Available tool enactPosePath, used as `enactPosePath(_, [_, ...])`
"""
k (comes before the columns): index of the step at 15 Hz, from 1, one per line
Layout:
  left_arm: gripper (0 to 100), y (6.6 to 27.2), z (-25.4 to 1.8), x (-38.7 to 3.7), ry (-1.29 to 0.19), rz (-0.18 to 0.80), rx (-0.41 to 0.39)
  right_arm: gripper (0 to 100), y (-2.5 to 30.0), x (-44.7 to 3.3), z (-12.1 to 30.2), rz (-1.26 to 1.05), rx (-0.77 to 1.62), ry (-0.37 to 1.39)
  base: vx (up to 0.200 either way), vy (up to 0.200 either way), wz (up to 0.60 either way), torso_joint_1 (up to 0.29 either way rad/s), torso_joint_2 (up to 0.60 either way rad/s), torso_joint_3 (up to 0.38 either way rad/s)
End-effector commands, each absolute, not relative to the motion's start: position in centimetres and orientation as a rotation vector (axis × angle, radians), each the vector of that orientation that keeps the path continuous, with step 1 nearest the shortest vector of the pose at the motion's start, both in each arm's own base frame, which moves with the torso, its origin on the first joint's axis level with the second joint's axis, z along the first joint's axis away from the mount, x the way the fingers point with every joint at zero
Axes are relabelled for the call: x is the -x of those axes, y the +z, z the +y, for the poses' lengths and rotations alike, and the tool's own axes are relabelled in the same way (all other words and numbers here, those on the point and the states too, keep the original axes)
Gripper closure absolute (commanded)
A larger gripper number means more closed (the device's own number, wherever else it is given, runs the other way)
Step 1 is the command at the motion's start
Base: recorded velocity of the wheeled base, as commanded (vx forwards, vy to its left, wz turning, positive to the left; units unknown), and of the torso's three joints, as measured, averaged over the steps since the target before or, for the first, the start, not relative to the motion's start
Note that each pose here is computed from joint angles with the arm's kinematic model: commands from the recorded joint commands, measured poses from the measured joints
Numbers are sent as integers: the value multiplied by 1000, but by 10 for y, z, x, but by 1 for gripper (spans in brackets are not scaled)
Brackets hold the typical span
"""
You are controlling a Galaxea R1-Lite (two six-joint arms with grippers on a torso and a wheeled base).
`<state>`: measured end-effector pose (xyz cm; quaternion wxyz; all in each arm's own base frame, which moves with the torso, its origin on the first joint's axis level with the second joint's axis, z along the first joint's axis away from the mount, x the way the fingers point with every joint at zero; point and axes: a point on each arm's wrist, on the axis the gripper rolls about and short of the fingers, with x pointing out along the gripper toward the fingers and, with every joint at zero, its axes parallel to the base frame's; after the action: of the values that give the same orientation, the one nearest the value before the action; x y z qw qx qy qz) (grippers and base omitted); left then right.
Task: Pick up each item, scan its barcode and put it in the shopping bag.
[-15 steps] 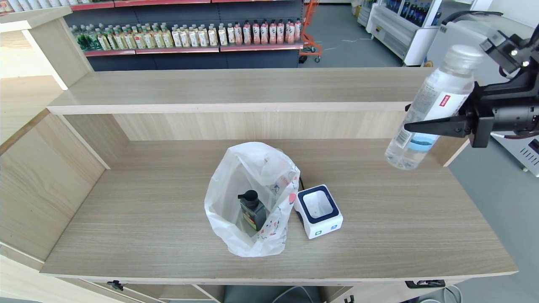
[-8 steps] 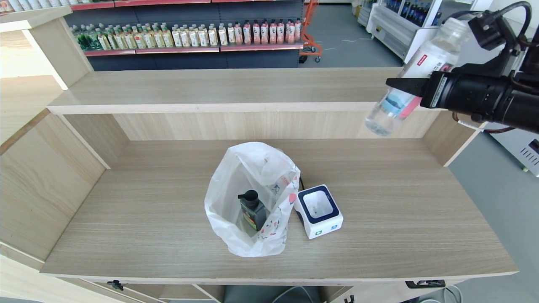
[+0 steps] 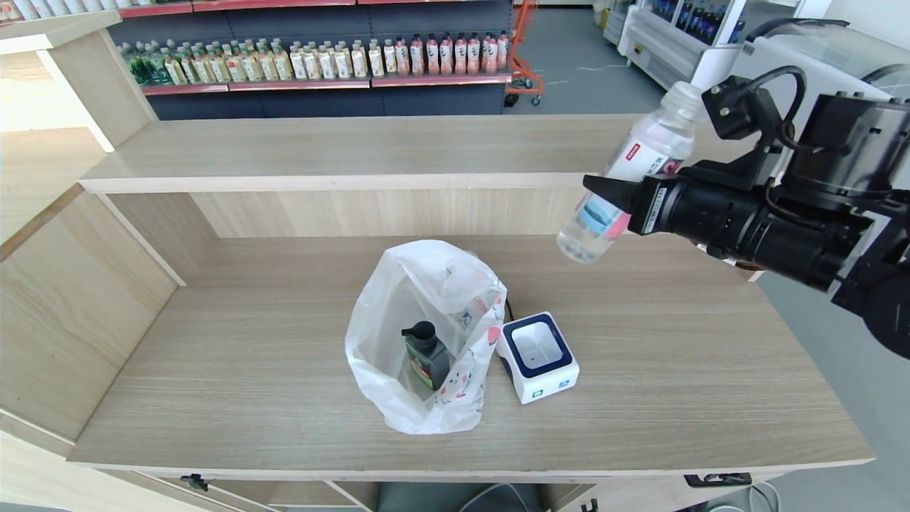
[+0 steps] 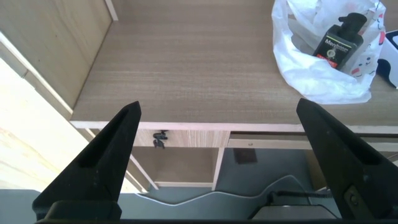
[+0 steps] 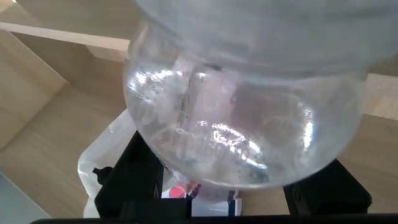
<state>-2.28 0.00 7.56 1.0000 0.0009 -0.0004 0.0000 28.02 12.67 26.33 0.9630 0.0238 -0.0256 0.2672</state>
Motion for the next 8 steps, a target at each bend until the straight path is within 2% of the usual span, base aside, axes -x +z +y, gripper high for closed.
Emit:
enactPosePath(1, [0, 76, 0, 23, -2, 2, -2, 100, 248, -285, 131, -8, -40, 548, 0, 0, 0, 0, 0, 0])
enactPosePath(4, [0, 76, 0, 23, 0, -2, -2, 100, 242, -292, 136, -4, -38, 552, 0, 0, 0, 0, 0, 0])
enactPosePath(8, [0, 76, 0, 23, -2, 0, -2, 100, 227, -308, 152, -32, -10, 575, 0, 200, 0, -7, -2, 6])
